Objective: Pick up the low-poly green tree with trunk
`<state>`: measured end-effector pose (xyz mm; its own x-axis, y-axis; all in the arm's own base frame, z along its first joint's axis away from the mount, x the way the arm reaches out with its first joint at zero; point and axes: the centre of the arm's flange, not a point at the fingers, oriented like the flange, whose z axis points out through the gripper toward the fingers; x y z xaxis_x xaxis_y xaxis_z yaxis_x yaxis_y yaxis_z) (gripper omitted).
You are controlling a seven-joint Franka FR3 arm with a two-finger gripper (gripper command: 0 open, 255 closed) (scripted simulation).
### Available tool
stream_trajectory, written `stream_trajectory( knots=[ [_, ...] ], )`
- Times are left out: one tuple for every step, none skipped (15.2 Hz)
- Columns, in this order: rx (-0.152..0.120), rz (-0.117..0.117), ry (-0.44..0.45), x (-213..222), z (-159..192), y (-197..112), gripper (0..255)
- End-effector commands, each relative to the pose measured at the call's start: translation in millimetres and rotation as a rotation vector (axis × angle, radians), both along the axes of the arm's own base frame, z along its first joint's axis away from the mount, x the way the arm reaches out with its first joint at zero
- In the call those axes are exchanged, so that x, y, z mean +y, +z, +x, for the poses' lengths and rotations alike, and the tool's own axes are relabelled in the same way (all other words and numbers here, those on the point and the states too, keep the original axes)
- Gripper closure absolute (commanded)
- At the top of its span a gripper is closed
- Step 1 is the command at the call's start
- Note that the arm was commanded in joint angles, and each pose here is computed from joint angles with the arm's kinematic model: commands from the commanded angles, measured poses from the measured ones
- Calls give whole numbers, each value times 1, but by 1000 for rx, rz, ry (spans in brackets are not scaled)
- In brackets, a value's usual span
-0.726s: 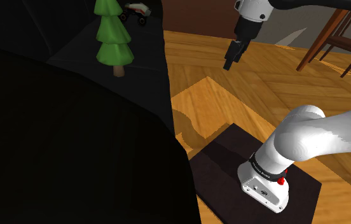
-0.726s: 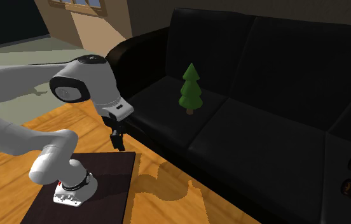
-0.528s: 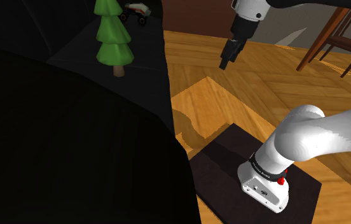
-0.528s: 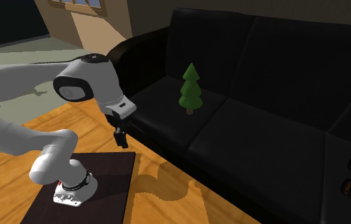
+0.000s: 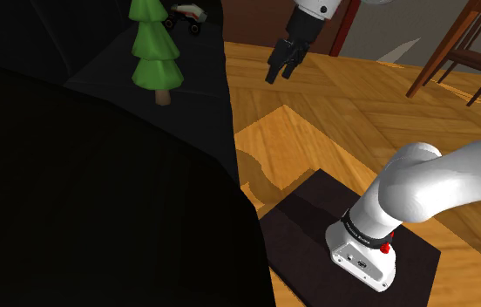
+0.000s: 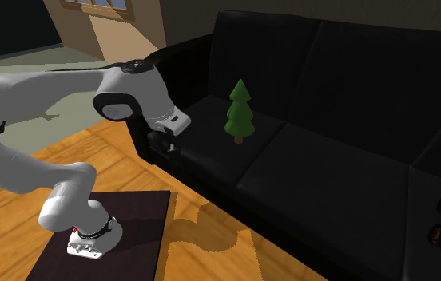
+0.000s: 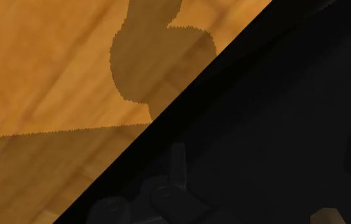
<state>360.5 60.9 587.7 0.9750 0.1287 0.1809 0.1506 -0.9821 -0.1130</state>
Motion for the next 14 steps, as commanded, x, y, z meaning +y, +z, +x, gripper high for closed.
stream_trajectory(
  knots=[
    [-26, 42, -2, 13, 15, 2, 0],
    [-38, 62, -3, 19, 21, 5, 0],
    [-50, 82, -4, 26, 28, 7, 0],
    [-63, 102, -4, 32, 34, 10, 0],
    [-75, 122, -5, 38, 41, 13, 0],
    [-87, 142, -6, 45, 48, 16, 0],
    [-100, 162, -6, 51, 54, 20, 0],
    [-112, 182, -7, 57, 61, 24, 0],
    [-124, 202, -8, 63, 67, 28, 0],
    [-136, 222, -8, 69, 73, 32, 0],
    [-149, 242, -9, 75, 80, 36, 0],
    [-161, 263, -10, 81, 86, 40, 0],
    [-173, 283, -10, 86, 92, 45, 0],
    [-186, 303, -11, 92, 98, 50, 0]
  ],
)
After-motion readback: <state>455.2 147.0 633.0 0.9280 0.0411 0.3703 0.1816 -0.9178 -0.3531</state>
